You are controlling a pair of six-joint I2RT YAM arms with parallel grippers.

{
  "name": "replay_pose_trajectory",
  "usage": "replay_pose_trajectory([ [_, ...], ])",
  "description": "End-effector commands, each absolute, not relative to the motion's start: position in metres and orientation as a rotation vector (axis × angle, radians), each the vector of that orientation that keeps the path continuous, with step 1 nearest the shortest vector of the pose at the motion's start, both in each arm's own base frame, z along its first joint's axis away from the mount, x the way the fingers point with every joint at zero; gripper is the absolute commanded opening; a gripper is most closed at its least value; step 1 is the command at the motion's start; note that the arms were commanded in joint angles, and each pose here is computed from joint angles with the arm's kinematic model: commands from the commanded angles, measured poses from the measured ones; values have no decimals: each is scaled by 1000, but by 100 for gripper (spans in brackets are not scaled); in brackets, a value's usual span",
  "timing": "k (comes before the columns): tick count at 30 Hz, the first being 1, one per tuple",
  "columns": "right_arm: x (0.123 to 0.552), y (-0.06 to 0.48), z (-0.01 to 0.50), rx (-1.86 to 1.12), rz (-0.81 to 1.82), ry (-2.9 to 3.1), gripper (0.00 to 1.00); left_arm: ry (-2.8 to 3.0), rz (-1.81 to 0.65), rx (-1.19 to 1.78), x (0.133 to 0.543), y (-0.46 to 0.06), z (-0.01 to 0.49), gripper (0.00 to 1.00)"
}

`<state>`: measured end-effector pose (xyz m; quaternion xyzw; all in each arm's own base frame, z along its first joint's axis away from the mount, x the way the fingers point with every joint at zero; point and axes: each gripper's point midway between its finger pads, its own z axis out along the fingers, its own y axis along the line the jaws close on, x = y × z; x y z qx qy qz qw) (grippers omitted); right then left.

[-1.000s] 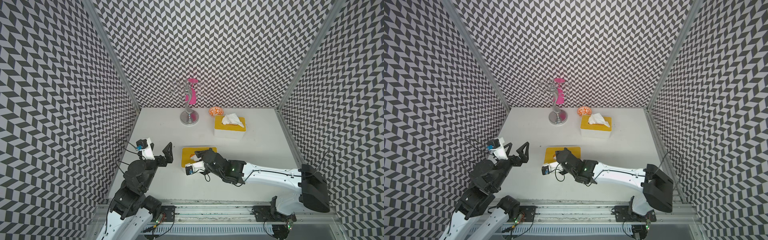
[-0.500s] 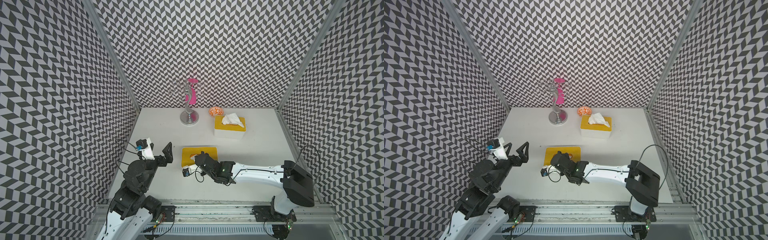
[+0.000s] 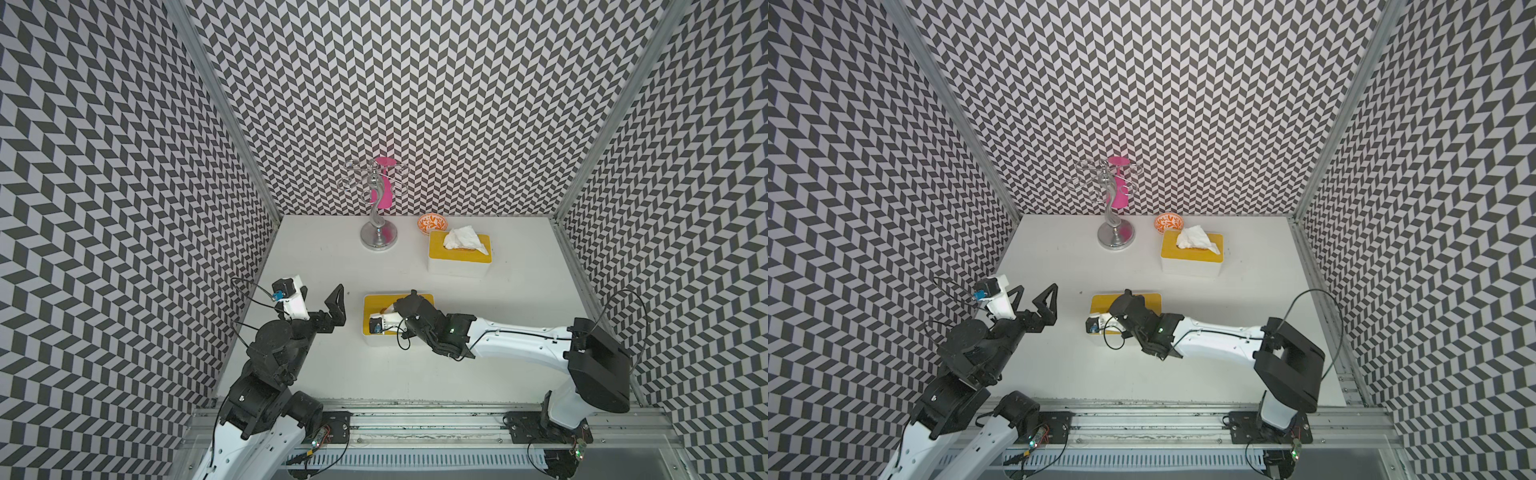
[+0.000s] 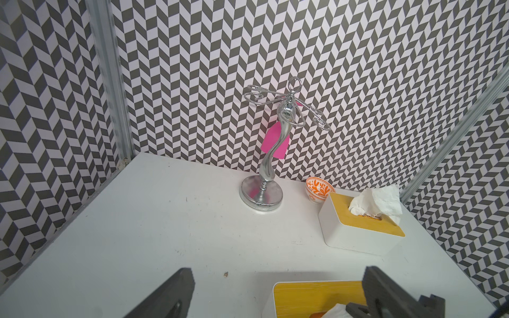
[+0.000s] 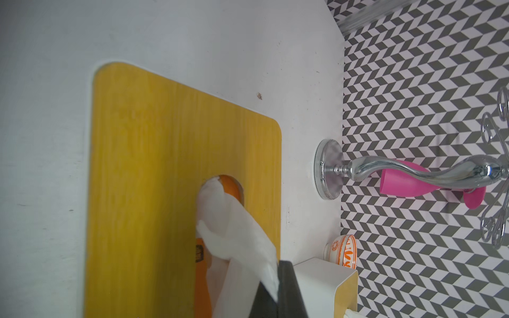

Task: Put the tissue paper into the tissue box
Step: Pull the paper towel from the tissue box.

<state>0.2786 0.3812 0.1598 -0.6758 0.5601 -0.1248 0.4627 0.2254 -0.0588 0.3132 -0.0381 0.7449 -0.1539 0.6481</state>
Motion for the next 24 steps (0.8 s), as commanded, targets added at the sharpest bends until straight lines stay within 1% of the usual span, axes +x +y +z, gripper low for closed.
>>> replay_pose_trajectory([
  [1, 284, 382, 185, -1512, -130, 1438, 0, 1701, -349, -89, 227, -59, 310, 100],
  [5, 293, 373, 179, -1470, -52, 1523, 0, 1704, -349, -88, 227, -60, 308, 100],
  [8, 298, 368, 173, -1449, 1, 1580, 5, 1704, -349, -86, 227, -60, 308, 100],
  [10, 300, 365, 168, -1449, 16, 1606, 13, 1703, -350, -87, 227, -60, 309, 100],
  [11, 300, 364, 166, -1451, 18, 1614, 22, 1703, -349, -88, 227, -60, 308, 100],
  [15, 298, 365, 182, -1441, 43, 1581, 43, 1700, -348, -90, 226, -59, 310, 100],
  [17, 290, 368, 199, -1441, 78, 1521, 50, 1700, -346, -94, 226, -58, 309, 100],
  [20, 277, 369, 225, -1417, 108, 1440, 58, 1694, -344, -101, 225, -57, 310, 100],
  [22, 267, 367, 243, -1395, 165, 1413, 59, 1694, -345, -98, 225, -57, 310, 100],
  [24, 255, 364, 264, -1341, 258, 1398, 63, 1699, -348, -95, 226, -58, 308, 100],
])
